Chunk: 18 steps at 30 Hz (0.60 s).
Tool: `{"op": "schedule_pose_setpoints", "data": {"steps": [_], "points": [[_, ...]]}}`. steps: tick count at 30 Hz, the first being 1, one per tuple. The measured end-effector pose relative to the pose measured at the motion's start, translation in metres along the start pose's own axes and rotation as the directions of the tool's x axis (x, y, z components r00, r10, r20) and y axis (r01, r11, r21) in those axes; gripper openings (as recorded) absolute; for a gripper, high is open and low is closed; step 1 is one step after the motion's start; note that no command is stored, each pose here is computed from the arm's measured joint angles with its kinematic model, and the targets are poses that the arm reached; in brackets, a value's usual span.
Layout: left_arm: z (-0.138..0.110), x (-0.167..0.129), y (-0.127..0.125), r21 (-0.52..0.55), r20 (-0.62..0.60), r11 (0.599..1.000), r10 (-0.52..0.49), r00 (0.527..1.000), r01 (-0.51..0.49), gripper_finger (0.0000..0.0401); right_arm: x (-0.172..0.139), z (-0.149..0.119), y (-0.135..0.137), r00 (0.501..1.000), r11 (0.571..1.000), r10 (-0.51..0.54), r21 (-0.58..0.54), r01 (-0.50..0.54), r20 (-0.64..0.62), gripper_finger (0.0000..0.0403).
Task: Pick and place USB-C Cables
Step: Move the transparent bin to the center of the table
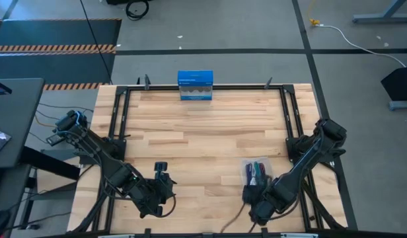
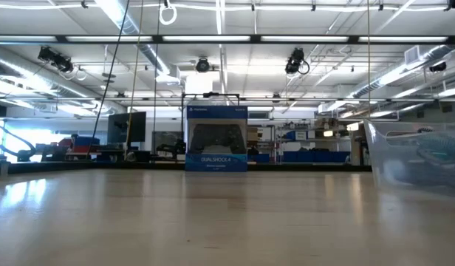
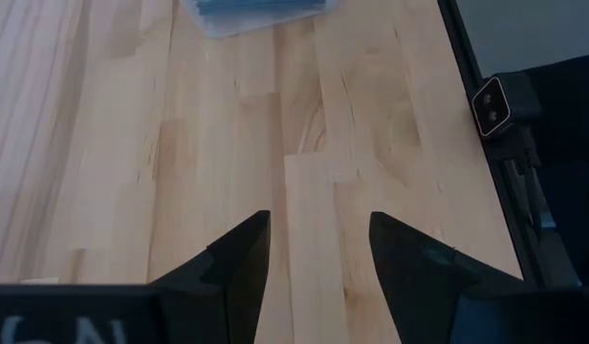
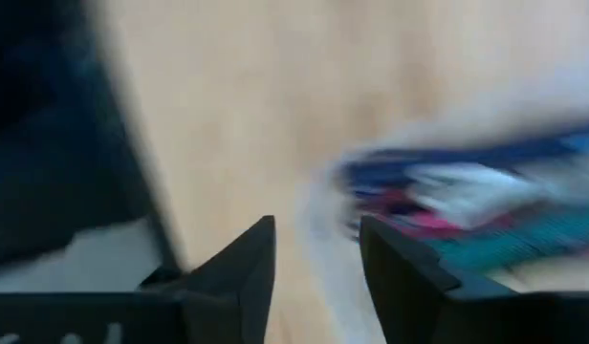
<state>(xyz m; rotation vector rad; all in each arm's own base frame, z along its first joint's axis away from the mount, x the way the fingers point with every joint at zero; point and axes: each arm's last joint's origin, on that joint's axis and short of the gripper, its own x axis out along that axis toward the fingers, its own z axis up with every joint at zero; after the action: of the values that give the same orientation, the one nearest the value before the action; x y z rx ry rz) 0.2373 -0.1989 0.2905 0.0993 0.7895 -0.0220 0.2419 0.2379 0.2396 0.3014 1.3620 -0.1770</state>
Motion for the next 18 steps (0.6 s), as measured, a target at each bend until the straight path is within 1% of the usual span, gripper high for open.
{"op": "schedule_pose_setpoints", "data": {"steps": [1, 2, 4, 6, 8, 9, 10, 14, 16, 18], "points": [[0.0, 0.0, 0.0, 0.0, 0.0, 1.0, 0.0, 1.0, 0.0, 0.0188, -0.004, 0.001, -0.005, 0.998, 0.995, -0.061, 0.076, 0.061, -0.003, 0.0164], [0.0, 0.0, 0.0, -0.001, 0.0, 1.0, 0.0, 1.0, 0.0, 0.0188, -0.008, 0.002, -0.011, 0.993, 0.979, -0.119, 0.166, 0.119, -0.011, 0.0166], [0.0, 0.0, 0.0, -0.001, 0.0, 1.0, 0.0, 1.0, 0.0, 0.0188, -0.013, 0.0, -0.022, 0.969, 0.908, -0.243, 0.344, 0.242, -0.038, 0.0166], [0.0, 0.0, 0.0, -0.001, 0.0, 1.0, -0.001, 1.0, 0.001, 0.0188, -0.014, -0.003, -0.031, 0.944, 0.843, -0.32, 0.432, 0.321, -0.078, 0.0165], [0.0, 0.0, 0.0, -0.001, 0.001, 1.0, -0.001, 1.0, 0.001, 0.0188, -0.01, -0.007, -0.036, 0.926, 0.799, -0.348, 0.471, 0.374, -0.144, 0.0165], [0.0, 0.0, 0.0, -0.001, 0.001, 1.0, -0.001, 1.0, 0.001, 0.0188, -0.006, -0.009, -0.039, 0.918, 0.782, -0.357, 0.481, 0.396, -0.174, 0.0165], [0.0, 0.0, 0.0, 0.0, 0.0, 1.0, -0.001, 1.0, 0.001, 0.0188, -0.002, -0.011, -0.041, 0.912, 0.775, -0.36, 0.482, 0.409, -0.194, 0.0165], [0.0, 0.0, -0.001, 0.014, 0.001, 1.0, -0.002, 1.0, 0.002, 0.0188, 0.011, -0.016, -0.044, 0.908, 0.771, -0.348, 0.48, 0.418, -0.232, 0.0165], [0.0, 0.0, -0.001, 0.021, 0.001, 1.0, -0.002, 1.0, 0.002, 0.0188, 0.011, -0.016, -0.045, 0.907, 0.77, -0.351, 0.478, 0.422, -0.235, 0.0165], [0.0, 0.0, -0.001, 0.021, 0.0, 1.0, -0.002, 1.0, 0.002, 0.0188, 0.01, -0.017, -0.046, 0.897, 0.758, -0.368, 0.48, 0.441, -0.244, 0.0165]]}}
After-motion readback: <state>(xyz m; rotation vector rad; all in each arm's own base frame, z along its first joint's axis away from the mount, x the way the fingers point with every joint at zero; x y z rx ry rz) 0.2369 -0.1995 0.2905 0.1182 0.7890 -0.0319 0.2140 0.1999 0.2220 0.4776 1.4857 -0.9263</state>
